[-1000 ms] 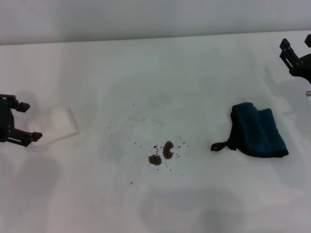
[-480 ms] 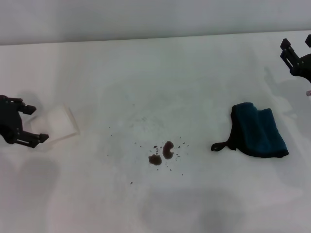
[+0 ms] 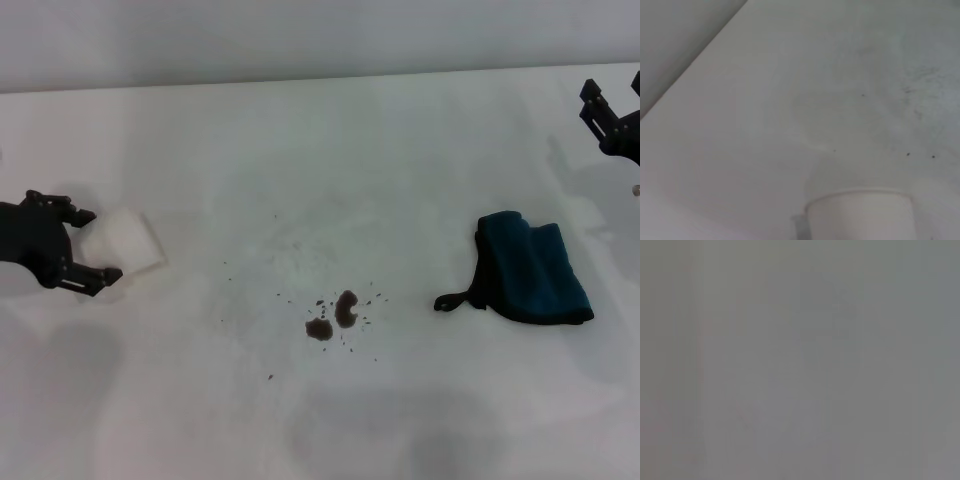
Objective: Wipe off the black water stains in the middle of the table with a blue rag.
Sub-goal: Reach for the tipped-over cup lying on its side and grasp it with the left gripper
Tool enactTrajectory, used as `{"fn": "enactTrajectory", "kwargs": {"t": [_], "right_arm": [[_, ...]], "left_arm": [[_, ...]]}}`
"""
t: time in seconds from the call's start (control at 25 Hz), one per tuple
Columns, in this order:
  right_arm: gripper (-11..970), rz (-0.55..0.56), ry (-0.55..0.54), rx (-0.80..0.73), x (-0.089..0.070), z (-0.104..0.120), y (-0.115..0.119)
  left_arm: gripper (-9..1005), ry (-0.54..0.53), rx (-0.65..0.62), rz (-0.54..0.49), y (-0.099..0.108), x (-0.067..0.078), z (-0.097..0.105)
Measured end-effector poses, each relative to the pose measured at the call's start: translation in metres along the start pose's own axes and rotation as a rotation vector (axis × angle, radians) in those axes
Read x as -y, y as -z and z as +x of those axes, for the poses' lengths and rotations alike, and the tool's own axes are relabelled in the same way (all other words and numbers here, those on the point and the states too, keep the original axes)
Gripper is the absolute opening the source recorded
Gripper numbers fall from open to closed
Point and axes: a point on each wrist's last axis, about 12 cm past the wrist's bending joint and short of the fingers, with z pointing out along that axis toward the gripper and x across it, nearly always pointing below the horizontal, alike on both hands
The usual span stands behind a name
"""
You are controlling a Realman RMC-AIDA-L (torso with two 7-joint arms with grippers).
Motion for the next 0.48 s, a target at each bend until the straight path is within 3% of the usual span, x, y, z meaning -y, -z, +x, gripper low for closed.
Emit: {"fn": "enactTrajectory", "kwargs": {"t": [0.48], "right_arm": [[696, 0.008, -0.002, 0.002, 0.001, -0.001, -0.001]], "left_arm": [[877, 0.0, -0.001, -0.002, -0.019, 0.006, 0.002]]}}
